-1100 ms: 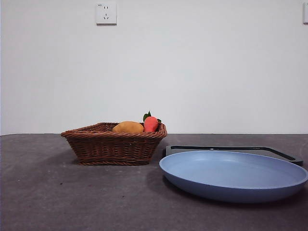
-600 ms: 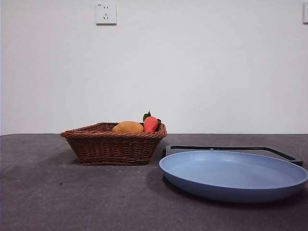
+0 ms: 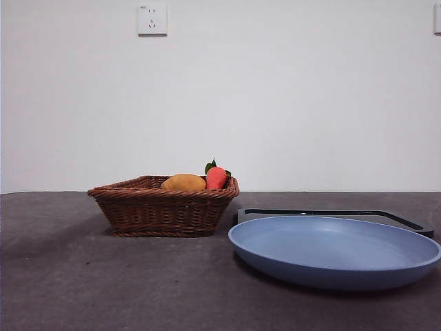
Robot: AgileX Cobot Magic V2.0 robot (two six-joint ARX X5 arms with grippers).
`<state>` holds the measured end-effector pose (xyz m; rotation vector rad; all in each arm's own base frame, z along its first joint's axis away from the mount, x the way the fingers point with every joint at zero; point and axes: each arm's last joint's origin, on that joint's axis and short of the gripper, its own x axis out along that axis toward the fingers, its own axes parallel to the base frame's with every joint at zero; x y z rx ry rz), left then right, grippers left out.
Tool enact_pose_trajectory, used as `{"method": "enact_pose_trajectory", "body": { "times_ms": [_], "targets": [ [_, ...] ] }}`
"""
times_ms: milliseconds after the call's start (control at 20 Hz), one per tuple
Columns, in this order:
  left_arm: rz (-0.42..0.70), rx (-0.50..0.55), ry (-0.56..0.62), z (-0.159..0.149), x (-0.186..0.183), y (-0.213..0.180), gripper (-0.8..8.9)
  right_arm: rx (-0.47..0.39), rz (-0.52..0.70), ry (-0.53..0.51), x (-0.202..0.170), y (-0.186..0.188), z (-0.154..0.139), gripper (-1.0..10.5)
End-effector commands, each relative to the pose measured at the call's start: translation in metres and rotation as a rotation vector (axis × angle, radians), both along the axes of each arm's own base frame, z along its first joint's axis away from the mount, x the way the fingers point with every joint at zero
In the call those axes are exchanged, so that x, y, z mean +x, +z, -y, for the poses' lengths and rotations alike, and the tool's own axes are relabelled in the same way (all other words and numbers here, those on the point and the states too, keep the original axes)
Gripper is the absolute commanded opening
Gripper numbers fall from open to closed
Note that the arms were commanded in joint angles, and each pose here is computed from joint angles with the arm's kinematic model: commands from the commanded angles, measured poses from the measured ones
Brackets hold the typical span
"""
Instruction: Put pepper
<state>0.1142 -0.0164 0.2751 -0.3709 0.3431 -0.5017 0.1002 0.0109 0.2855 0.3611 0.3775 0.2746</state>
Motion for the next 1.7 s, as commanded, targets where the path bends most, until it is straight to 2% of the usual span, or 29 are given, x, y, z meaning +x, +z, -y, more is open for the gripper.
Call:
{"method": "enact_pose_trajectory", "body": {
  "times_ms": [50, 300, 500, 650, 700, 800, 850, 900, 1300, 1450, 1700],
  "targets": [
    [0.021, 0.084, -0.099, 0.002, 0.004, 0.018, 0.06, -0.116, -0.029, 0.09, 0.0, 0.022, -0.001, 0.1],
    [-0.033, 0.151, -0.217, 0.003, 0.009, 0.039, 0.06, -0.272, -0.174, 0.209, -0.001, 0.051, -0.002, 0.1],
    [-0.094, 0.226, -0.268, 0.004, 0.007, 0.052, 0.06, -0.351, -0.285, 0.288, -0.004, 0.062, -0.002, 0.1],
    [-0.096, 0.235, -0.265, 0.003, 0.005, 0.057, 0.13, -0.351, -0.291, 0.29, -0.003, 0.062, -0.002, 0.2],
    [-0.1, 0.231, -0.263, 0.003, 0.005, 0.057, 0.63, -0.351, -0.291, 0.289, -0.003, 0.062, -0.002, 0.5],
    [-0.115, 0.242, -0.235, 0.003, 0.005, 0.056, 3.19, -0.326, -0.31, 0.275, 0.0, 0.062, -0.002, 2.4],
    [-0.119, 0.25, -0.222, 0.002, 0.005, 0.055, 3.78, -0.315, -0.322, 0.265, 0.001, 0.061, -0.002, 3.3],
    [-0.123, 0.25, -0.22, 0.002, 0.005, 0.055, 3.78, -0.305, -0.336, 0.259, 0.003, 0.061, -0.002, 3.6],
    [-0.133, 0.249, -0.223, 0.002, 0.004, 0.054, 3.78, -0.283, -0.46, 0.277, 0.038, 0.048, -0.004, 3.5],
    [-0.133, 0.248, -0.224, 0.002, 0.004, 0.054, 3.78, -0.273, -0.472, 0.271, 0.064, 0.04, -0.004, 3.5],
    [-0.132, 0.248, -0.224, 0.002, 0.004, 0.055, 3.78, -0.264, -0.562, 0.3, 0.118, 0.01, -0.011, 3.5]
  ]
}}
